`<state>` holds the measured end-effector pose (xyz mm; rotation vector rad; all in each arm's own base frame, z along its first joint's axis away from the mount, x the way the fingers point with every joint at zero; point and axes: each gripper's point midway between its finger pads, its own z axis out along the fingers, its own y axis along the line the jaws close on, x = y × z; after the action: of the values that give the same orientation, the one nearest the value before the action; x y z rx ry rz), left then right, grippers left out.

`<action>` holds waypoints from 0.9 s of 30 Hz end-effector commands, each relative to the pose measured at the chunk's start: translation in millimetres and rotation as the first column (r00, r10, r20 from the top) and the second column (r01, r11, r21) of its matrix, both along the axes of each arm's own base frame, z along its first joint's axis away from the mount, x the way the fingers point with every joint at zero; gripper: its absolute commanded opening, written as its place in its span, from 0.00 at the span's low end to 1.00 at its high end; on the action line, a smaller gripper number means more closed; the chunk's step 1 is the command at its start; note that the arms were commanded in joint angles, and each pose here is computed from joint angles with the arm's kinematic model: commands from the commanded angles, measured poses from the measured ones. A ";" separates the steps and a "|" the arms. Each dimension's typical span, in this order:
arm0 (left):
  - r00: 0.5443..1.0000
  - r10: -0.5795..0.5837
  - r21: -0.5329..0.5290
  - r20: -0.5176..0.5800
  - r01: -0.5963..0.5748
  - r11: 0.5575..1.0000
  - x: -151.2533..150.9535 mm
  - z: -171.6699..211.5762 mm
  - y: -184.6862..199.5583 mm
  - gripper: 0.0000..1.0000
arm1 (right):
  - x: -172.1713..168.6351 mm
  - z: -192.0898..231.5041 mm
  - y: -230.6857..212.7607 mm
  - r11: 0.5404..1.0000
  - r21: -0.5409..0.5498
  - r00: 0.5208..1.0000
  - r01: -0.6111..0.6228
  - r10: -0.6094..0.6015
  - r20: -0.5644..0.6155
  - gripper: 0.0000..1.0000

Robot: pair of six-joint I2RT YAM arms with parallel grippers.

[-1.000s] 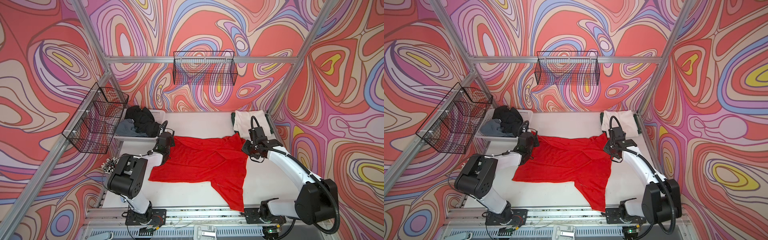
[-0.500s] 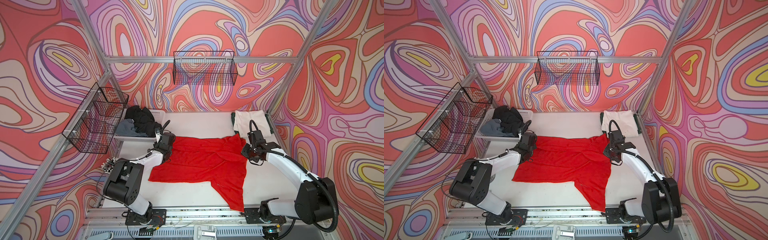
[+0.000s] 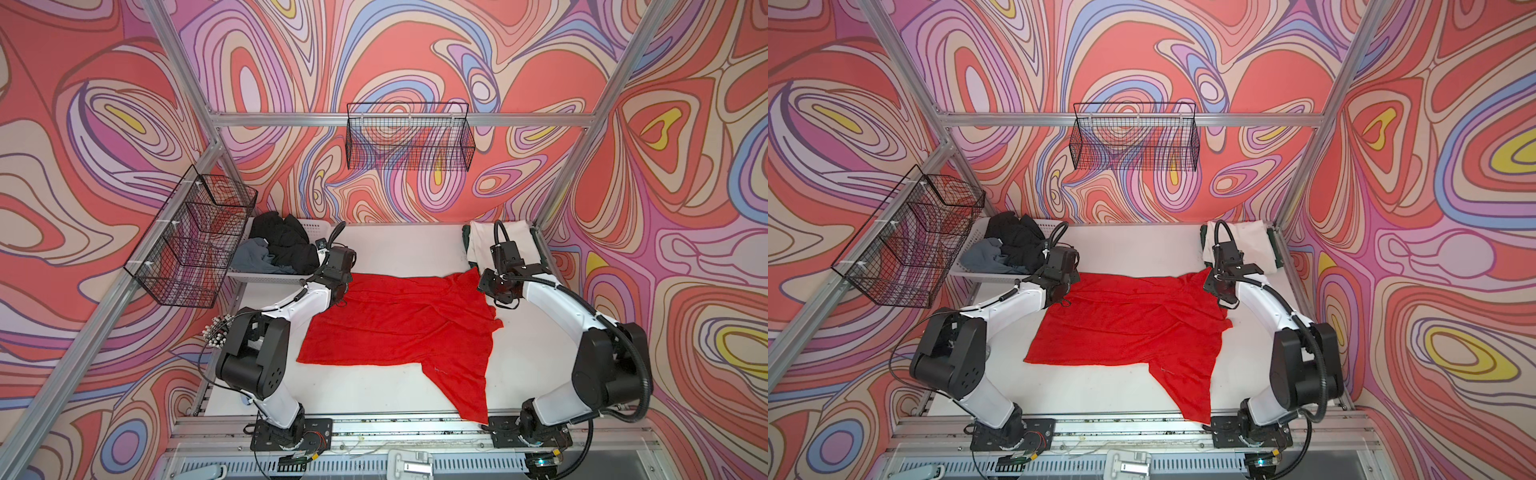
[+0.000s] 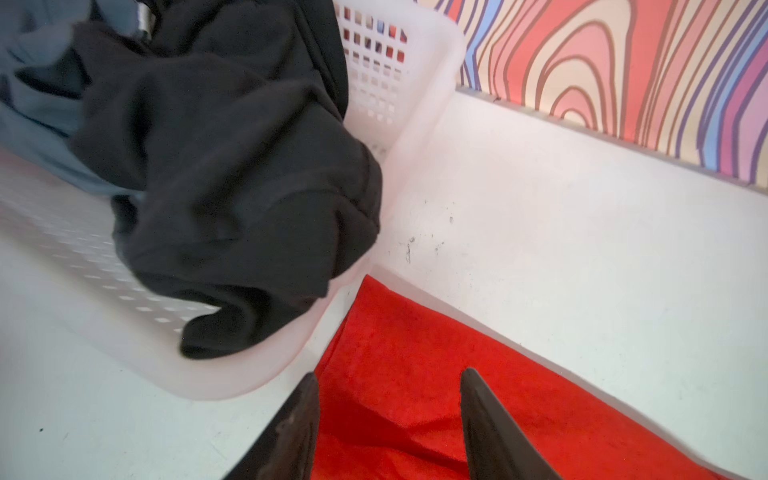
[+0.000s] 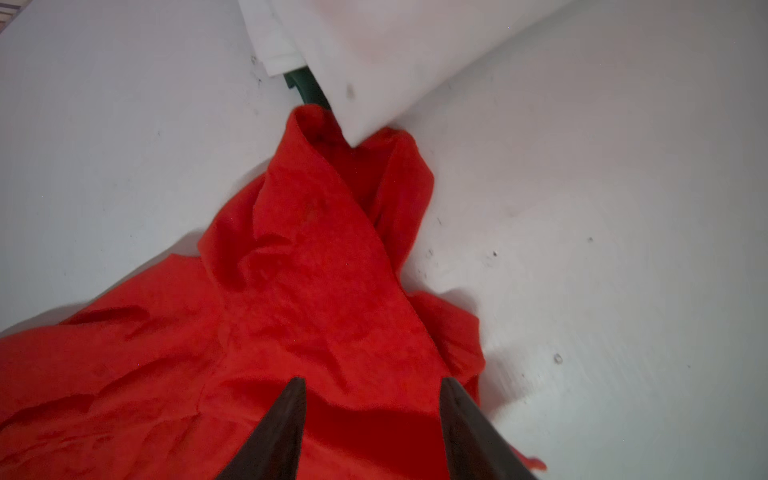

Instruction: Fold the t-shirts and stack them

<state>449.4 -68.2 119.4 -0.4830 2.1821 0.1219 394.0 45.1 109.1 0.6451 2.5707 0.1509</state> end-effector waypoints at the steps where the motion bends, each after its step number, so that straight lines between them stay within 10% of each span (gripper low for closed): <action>1: 0.991 -0.058 0.022 -0.122 0.061 0.998 5.1 -29.1 -11.5 0.60 | 34.8 -21.1 1.9 0.998 -0.028 0.998 -0.058 0.058 -0.003 0.55; 7: 0.953 -0.119 0.057 -0.280 0.141 0.988 23.7 -58.5 -26.1 0.57 | 68.4 -54.2 -5.2 0.993 -0.104 0.997 -0.058 0.052 -0.060 0.55; 14: 0.908 -0.084 0.091 -0.410 0.132 0.987 23.9 -92.1 -22.8 0.00 | 89.8 -57.8 -15.4 0.986 -0.161 0.999 -0.034 0.029 -0.035 0.31; 20: 0.874 -0.059 0.084 -0.483 0.114 0.990 24.1 -112.8 -20.4 0.00 | 101.8 -64.4 -23.8 0.989 -0.148 1.000 -0.016 0.012 -0.027 0.02; 27: 0.871 -0.002 0.103 -0.491 0.061 0.993 18.1 -111.2 -7.1 0.00 | 112.9 -62.6 -40.8 0.990 -0.138 1.000 0.031 -0.031 0.000 0.00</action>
<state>489.6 -93.3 25.3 -0.3278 2.5725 0.2930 492.7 18.6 37.9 0.5919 2.6028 -0.0271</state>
